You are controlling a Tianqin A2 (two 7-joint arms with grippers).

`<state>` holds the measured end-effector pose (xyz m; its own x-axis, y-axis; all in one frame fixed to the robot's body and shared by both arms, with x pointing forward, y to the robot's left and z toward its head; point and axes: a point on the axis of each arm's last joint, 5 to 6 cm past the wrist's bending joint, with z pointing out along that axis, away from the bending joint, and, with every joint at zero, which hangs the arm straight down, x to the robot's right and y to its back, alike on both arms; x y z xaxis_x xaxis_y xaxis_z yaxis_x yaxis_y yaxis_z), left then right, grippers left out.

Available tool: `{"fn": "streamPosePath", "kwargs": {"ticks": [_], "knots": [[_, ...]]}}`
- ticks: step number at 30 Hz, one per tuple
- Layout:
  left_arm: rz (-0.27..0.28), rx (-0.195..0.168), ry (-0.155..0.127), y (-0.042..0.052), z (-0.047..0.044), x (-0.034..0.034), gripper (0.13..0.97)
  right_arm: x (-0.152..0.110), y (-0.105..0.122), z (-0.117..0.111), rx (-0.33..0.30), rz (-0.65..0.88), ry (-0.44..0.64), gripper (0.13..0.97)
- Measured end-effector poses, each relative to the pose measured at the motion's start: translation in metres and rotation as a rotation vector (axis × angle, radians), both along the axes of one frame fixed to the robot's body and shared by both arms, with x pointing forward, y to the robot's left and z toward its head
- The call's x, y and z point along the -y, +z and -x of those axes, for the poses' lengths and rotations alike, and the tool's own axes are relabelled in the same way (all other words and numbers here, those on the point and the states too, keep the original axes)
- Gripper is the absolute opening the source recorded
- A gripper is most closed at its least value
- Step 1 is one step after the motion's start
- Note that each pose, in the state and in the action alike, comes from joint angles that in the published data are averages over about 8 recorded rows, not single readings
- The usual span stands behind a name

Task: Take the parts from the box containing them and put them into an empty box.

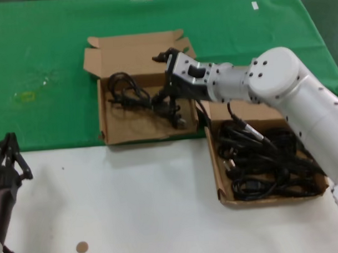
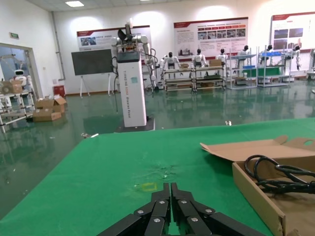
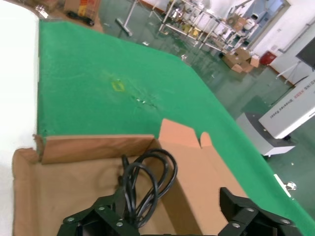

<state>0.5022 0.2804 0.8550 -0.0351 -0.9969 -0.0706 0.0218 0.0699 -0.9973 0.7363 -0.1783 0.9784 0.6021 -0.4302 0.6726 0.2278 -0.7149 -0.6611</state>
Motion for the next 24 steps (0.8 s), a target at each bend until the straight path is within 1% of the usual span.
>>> {"fn": "streamPosePath", "kwargs": {"ticks": [3, 4, 7, 12, 15, 16, 19, 24], "knots": [[0.0, 0.0, 0.0, 0.0, 0.0, 0.0, 0.16, 0.0, -0.005, 0.003, 0.002, -0.022, -0.007, 0.631], [0.0, 0.0, 0.0, 0.0, 0.0, 0.0, 0.163, 0.001, -0.007, 0.004, 0.003, -0.033, -0.011, 0.631], [0.0, 0.0, 0.0, 0.0, 0.0, 0.0, 0.17, 0.002, -0.014, 0.009, 0.005, -0.067, -0.024, 0.7], [0.0, 0.0, 0.0, 0.0, 0.0, 0.0, 0.231, 0.004, -0.028, 0.02, 0.01, -0.134, -0.051, 0.815], [0.0, 0.0, 0.0, 0.0, 0.0, 0.0, 0.268, 0.006, -0.036, 0.027, 0.013, -0.175, -0.071, 0.815], [0.0, 0.0, 0.0, 0.0, 0.0, 0.0, 0.268, 0.007, -0.039, 0.029, 0.014, -0.188, -0.078, 0.815], [0.0, 0.0, 0.0, 0.0, 0.0, 0.0, 0.268, 0.01, -0.047, 0.036, 0.016, -0.229, -0.099, 0.856], [0.0, 0.0, 0.0, 0.0, 0.0, 0.0, 0.374, 0.015, -0.059, 0.049, 0.021, -0.295, -0.139, 0.926]]}}
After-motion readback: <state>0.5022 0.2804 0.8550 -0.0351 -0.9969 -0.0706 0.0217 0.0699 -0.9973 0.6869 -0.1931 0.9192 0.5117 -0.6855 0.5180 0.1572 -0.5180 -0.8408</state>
